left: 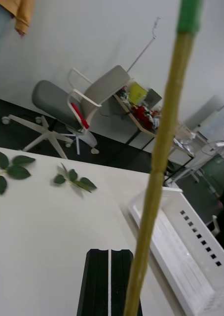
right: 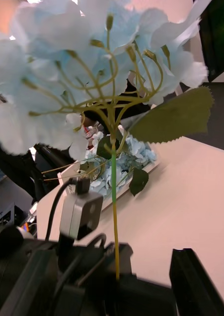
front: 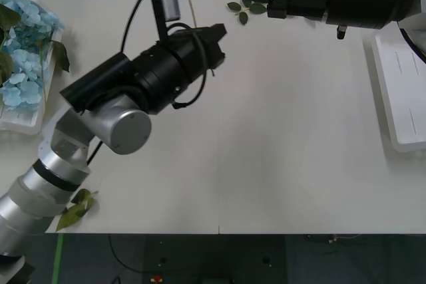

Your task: Place the red flowers into the right box and the blue flowers into the left box. If a person shows an open palm, hand one flower to the person first, then continue sorting.

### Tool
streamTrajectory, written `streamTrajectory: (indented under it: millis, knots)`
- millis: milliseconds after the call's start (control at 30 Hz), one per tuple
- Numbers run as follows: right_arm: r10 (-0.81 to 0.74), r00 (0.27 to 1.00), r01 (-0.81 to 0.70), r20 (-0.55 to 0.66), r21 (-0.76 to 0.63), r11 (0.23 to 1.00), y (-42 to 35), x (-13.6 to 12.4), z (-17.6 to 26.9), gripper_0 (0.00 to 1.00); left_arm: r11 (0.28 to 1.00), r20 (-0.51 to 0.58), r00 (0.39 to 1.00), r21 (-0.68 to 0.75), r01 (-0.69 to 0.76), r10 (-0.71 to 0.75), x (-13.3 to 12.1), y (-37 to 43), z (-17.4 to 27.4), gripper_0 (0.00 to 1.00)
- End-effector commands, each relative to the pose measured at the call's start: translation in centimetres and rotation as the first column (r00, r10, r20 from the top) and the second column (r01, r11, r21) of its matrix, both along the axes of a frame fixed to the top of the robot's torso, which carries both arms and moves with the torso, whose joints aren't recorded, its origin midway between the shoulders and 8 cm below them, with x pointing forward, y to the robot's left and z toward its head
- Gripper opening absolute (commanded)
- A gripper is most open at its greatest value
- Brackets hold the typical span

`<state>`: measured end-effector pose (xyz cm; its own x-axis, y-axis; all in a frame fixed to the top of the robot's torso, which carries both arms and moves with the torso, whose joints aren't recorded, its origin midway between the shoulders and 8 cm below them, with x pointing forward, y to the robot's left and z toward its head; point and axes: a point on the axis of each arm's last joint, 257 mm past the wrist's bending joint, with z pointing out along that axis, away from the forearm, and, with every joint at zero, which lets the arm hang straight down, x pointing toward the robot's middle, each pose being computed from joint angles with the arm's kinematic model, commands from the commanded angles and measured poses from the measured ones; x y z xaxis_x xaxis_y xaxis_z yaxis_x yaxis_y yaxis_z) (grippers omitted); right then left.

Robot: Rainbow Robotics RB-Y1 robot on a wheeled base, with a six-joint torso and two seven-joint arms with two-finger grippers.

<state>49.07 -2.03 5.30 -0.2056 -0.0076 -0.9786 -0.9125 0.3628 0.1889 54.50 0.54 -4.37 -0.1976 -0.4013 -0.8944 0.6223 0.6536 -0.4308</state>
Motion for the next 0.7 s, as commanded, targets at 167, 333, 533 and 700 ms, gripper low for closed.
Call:
streamTrajectory:
  millis: [167,333,533,700]
  knots:
    - [0.029,0.999,-0.029,0.035,0.011,1.0,1.5,-0.9,2.3,0.9,0.958,-0.155,0.956,-0.107,-0.267,0.249,3.1,19.3,0.8,0.0]
    - [0.03,0.998,-0.025,0.055,-0.081,0.996,0.2,-0.9,0.8,0.9,0.905,-0.244,0.882,-0.035,-0.423,0.403,2.7,29.8,-0.6,0.0]
    - [0.046,0.986,-0.003,0.158,-0.263,0.965,-2.9,-0.5,-1.6,0.9,0.823,-0.316,0.777,0.023,-0.568,0.545,0.9,40.0,0.5,0.0]
    - [0.096,0.971,0.006,0.218,-0.424,0.905,-6.7,-0.7,-4.0,0.89,0.728,-0.423,0.638,0.081,-0.681,0.644,-1.2,47.7,1.2,0.0]
